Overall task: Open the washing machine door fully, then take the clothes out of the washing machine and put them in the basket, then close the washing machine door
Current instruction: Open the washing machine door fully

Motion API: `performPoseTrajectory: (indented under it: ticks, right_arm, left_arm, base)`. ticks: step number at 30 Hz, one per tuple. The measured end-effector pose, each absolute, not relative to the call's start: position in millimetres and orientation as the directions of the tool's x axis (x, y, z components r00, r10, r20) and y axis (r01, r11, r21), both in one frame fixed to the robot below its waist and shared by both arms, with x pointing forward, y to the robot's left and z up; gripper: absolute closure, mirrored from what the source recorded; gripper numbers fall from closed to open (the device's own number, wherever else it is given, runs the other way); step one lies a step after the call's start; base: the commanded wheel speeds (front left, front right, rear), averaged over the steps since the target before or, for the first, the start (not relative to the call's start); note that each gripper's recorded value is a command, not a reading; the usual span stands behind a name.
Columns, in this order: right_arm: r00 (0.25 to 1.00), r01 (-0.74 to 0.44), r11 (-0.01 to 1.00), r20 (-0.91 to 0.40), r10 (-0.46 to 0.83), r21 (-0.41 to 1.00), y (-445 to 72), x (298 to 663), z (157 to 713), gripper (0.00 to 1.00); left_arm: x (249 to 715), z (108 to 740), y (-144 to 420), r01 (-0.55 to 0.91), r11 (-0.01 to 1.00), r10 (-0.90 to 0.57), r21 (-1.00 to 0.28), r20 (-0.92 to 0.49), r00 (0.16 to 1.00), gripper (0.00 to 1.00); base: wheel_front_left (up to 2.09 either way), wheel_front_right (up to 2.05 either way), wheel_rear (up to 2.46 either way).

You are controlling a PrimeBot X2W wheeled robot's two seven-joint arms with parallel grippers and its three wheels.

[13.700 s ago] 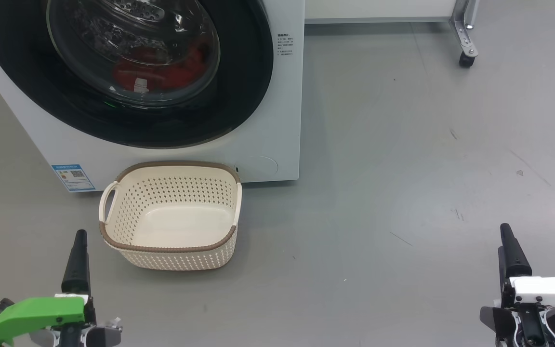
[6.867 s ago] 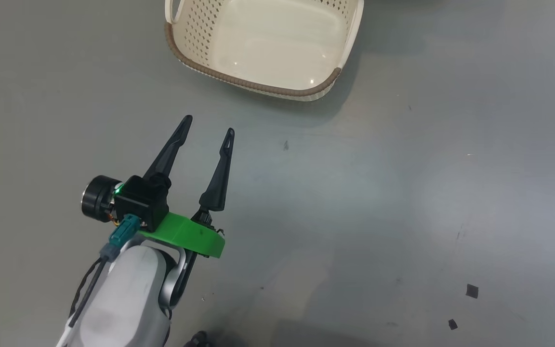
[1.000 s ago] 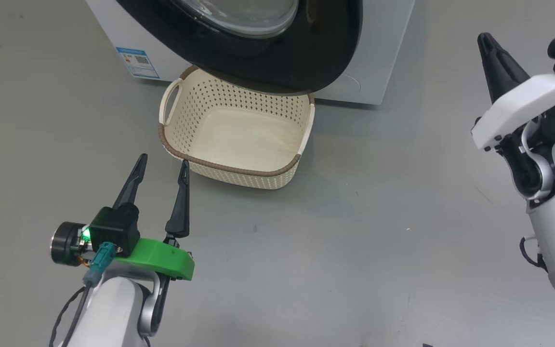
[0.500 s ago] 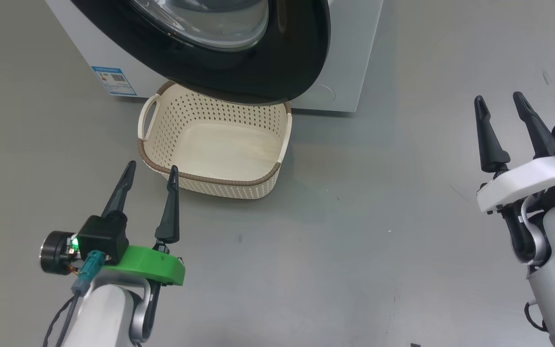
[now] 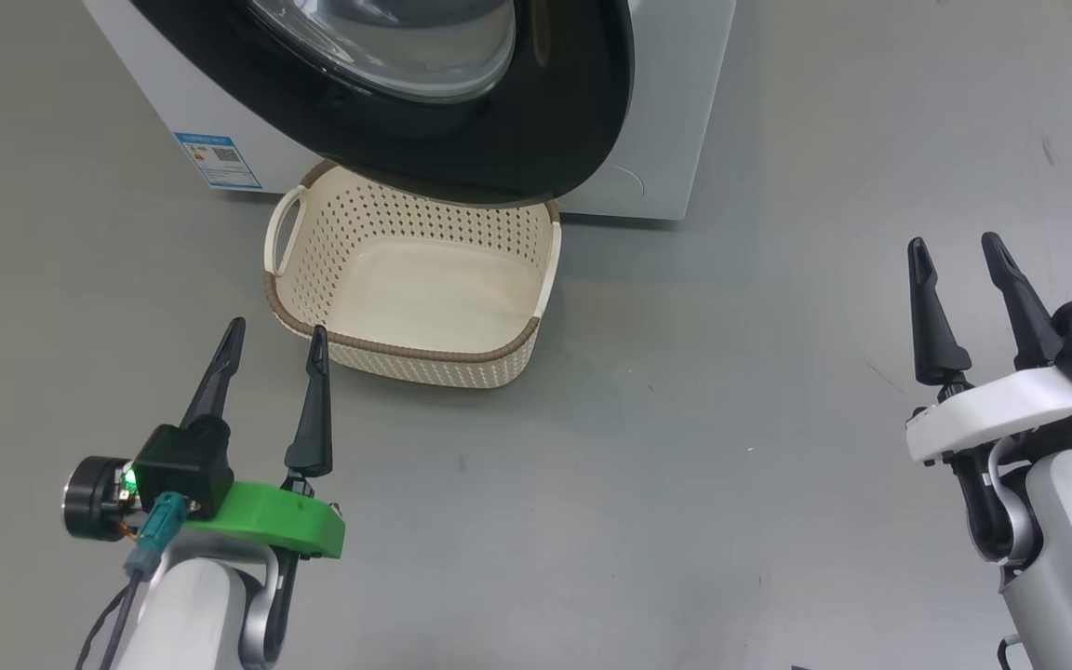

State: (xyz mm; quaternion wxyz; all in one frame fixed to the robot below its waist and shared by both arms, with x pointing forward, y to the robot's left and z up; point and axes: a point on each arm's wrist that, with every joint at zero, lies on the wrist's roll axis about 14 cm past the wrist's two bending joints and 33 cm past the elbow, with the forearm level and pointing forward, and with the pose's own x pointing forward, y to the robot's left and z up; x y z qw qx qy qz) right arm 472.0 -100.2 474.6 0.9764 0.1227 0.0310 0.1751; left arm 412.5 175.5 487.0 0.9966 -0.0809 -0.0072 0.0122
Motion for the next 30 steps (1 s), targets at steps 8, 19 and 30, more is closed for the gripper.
performPoseTrajectory:
  ticks: [8, 19, 30]
  right_arm:
    - [0.94, -0.325, 0.911, -0.02, 0.34, 0.254, -100.5, 456.7, 474.3, 0.0]
    - [0.944, -0.316, 0.914, -0.013, 0.33, 0.254, -102.7, 434.9, 479.9, 0.0]
    - [0.946, -0.314, 0.915, 0.006, 0.323, 0.255, -105.0, 430.6, 486.2, 0.0]
  left_arm:
    - [400.2, 485.2, 175.5, -0.02, 0.986, 0.021, -0.163, 0.003, 1.0, 0.0]
    - [382.6, 490.8, 175.6, -0.016, 0.988, 0.019, -0.152, 0.016, 1.0, 0.0]
    - [377.8, 491.1, 175.0, -0.015, 0.988, 0.018, -0.152, 0.018, 1.0, 0.0]
  base:
    - [0.0, 0.0, 0.0]
    - [0.0, 0.0, 0.0]
    - [0.0, 0.0, 0.0]
